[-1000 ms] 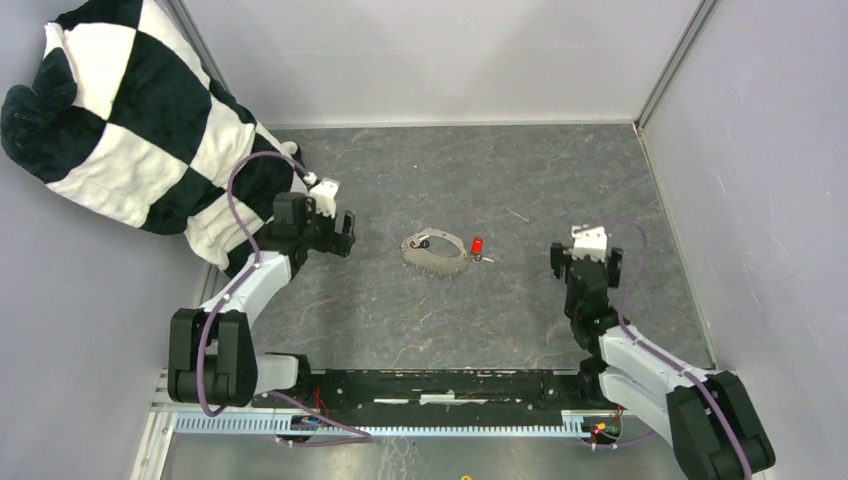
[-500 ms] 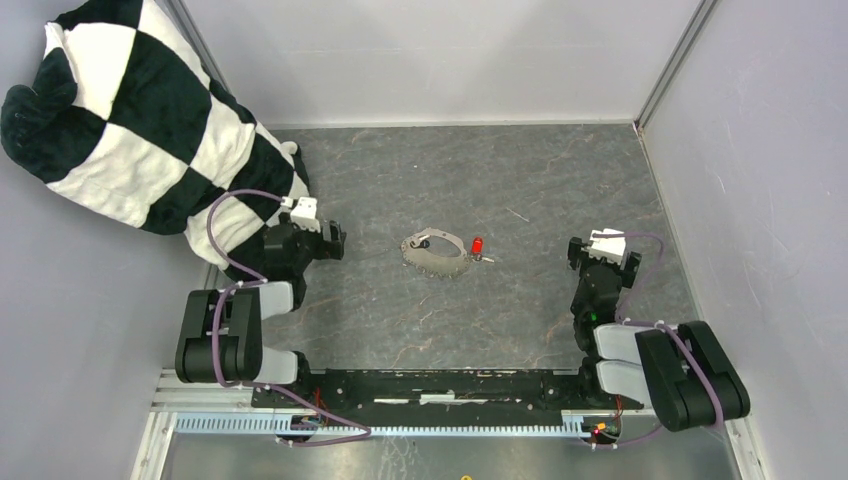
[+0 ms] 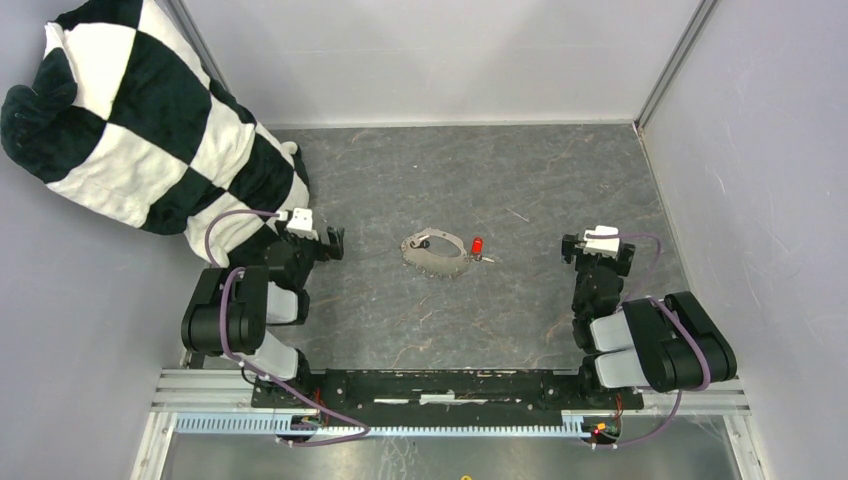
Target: Put the keys on the keyring
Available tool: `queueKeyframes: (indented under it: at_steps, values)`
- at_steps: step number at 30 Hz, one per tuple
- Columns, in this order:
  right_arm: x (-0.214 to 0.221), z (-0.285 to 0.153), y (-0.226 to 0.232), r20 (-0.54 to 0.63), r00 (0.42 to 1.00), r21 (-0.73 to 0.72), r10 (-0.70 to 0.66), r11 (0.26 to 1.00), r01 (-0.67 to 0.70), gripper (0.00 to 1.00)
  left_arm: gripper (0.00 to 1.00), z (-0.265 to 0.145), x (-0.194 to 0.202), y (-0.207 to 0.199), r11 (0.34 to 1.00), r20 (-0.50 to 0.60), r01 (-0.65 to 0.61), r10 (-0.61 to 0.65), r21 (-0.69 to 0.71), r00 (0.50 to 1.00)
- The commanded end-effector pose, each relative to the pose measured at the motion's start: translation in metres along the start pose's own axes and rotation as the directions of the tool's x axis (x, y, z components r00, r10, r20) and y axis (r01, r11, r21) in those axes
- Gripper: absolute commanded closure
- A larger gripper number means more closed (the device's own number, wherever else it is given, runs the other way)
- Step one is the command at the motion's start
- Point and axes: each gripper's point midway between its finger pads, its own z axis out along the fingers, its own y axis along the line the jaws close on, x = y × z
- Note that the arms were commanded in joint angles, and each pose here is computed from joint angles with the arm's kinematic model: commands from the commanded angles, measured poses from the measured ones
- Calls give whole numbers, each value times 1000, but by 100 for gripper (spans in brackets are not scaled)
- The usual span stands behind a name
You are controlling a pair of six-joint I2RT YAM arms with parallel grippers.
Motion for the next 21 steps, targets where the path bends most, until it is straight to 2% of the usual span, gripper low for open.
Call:
queueKeyframes:
  at_steps: [1,21]
  values:
    - [25,-21,-3,-49,998,-44,-40,998,37,2,0,10,-23,9,999,63,23,-21,-40,998]
    - [24,-22,-4,-45,998,-43,-37,998,35,2,0,10,-22,10,999,58,23,-21,-41,998]
